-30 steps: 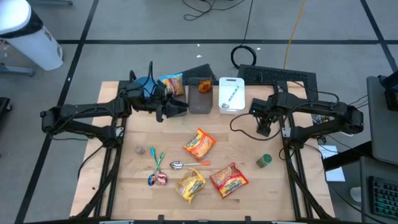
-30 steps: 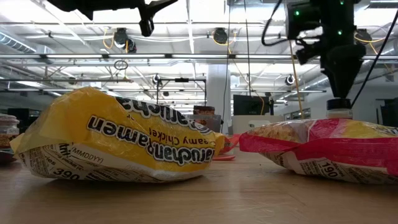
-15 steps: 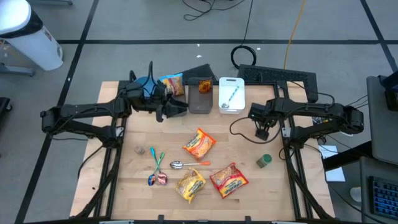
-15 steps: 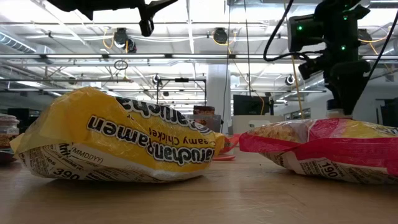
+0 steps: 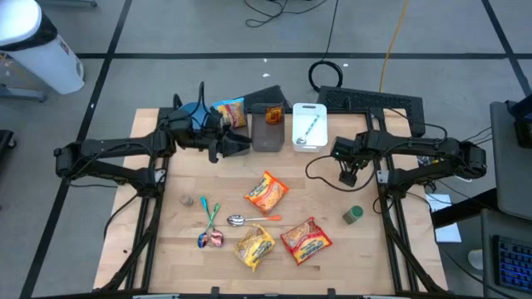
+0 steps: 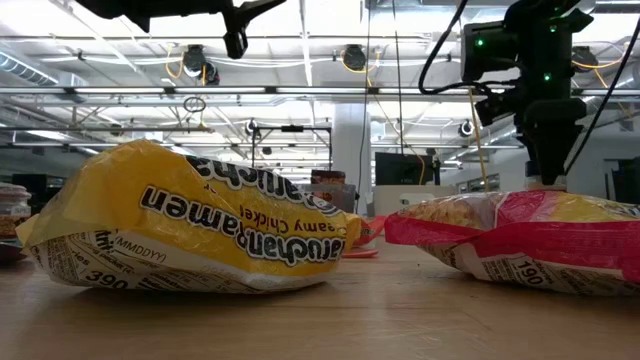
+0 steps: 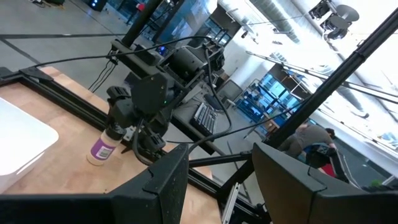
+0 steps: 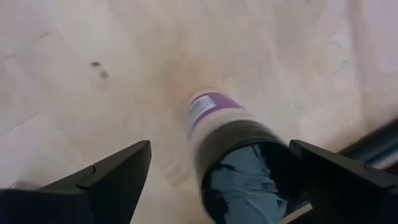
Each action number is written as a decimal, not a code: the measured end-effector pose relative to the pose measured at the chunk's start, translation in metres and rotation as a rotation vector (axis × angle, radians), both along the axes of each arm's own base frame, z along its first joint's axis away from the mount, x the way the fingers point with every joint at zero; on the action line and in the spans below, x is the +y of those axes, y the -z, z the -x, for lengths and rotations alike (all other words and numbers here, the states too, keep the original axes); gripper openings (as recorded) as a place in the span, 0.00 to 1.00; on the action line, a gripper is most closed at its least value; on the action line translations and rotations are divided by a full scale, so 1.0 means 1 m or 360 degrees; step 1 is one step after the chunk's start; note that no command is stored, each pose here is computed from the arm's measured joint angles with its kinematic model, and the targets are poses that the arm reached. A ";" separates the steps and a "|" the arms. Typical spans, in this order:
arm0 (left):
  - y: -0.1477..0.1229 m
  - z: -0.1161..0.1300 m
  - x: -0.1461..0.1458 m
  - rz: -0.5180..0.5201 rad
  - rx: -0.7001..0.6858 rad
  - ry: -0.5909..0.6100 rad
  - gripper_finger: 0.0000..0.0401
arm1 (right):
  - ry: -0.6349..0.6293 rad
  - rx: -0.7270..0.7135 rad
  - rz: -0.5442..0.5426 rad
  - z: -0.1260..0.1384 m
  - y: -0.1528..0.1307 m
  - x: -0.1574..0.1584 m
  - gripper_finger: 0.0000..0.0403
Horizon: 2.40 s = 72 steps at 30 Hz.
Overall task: Pick & Place Food Item
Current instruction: Put the violet seasoning bottle into the right black bin
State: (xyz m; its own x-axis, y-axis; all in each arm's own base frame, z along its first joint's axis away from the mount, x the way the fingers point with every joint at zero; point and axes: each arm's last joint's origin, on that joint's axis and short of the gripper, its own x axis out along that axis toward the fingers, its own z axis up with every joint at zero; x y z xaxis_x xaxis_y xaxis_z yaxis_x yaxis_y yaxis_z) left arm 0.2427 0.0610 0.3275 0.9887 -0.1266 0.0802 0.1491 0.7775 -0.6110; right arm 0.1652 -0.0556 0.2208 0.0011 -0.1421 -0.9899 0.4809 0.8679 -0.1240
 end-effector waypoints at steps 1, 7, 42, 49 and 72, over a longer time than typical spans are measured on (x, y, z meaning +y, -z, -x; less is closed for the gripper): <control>0.000 0.000 0.000 0.0001 0.0000 0.0000 0.46 | 0.0002 0.0000 0.0002 0.000 0.000 0.000 0.94; 0.000 0.000 0.000 0.0004 0.0000 0.0001 0.46 | 0.0046 0.0026 0.0065 0.001 0.000 -0.001 0.94; 0.000 0.000 0.000 0.0010 0.0001 0.0002 0.46 | 0.0043 0.0065 -0.0042 0.007 0.015 0.003 0.70; 0.000 0.000 0.000 0.0011 0.0001 0.0002 0.46 | 0.0037 0.0039 -0.0028 0.005 0.015 0.002 0.71; 0.000 0.000 0.000 0.0015 0.0001 0.0001 0.46 | 0.0029 -0.0082 0.0014 -0.002 0.015 -0.001 0.66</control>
State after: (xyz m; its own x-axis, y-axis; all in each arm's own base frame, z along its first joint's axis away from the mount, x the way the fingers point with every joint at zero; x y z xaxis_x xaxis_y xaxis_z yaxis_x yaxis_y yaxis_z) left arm 0.2427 0.0609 0.3275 0.9887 -0.1263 0.0806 0.1490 0.7716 -0.6184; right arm 0.1676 -0.0561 0.2060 0.0496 -0.1513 -0.9872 0.5028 0.8579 -0.1062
